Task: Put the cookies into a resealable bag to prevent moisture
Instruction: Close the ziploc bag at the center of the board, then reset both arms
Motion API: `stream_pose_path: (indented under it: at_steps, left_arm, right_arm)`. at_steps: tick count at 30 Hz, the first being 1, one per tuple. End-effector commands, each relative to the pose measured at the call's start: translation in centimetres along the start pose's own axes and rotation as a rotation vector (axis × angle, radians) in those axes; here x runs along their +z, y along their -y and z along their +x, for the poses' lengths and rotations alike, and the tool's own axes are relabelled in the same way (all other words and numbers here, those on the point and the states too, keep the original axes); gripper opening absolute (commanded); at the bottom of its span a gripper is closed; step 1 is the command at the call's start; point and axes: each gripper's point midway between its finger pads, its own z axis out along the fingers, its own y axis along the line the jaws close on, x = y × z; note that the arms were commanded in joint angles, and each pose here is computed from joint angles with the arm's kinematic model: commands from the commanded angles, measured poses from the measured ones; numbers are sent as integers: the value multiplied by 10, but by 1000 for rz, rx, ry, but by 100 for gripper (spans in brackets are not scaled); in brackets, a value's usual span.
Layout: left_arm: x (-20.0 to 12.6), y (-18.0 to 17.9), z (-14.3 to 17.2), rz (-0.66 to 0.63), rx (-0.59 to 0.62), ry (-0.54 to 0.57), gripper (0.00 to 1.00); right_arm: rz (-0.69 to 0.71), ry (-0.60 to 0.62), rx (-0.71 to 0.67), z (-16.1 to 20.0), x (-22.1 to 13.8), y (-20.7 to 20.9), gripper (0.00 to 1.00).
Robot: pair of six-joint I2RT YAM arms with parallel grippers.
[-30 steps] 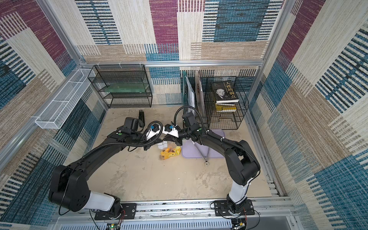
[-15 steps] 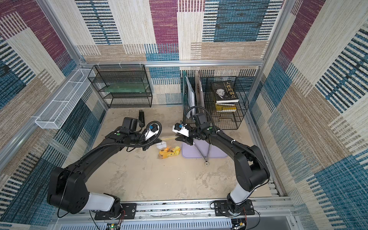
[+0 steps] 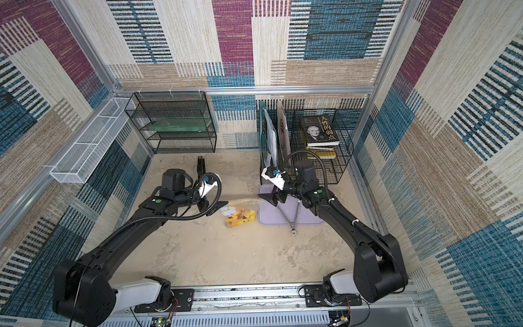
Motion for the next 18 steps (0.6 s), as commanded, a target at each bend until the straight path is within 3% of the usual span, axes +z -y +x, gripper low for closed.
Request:
stream_pose_path:
  at_steps: [1,5,10,15,18]
  left_arm:
    - [-28,-50,-16,-287,-98,111,100]
    - [-70,-102,25,-693,-257,90,100]
    - [-89,-117,108,-976,-402,-69,100]
    - [-76,-118,169,-1064,-478,-107,100]
    - [-62,-130,180,-1087,-441,-132,100]
  right_arm:
    - [306,108,137,-16,-36,56,95]
    - [740,118,382,34,-99,116,95]
    - [1059,143,502,108,-153,122,95]
    - [1203,147,488,153,-175,107,95]
    - [1245,104,537,180,-177,111,95]
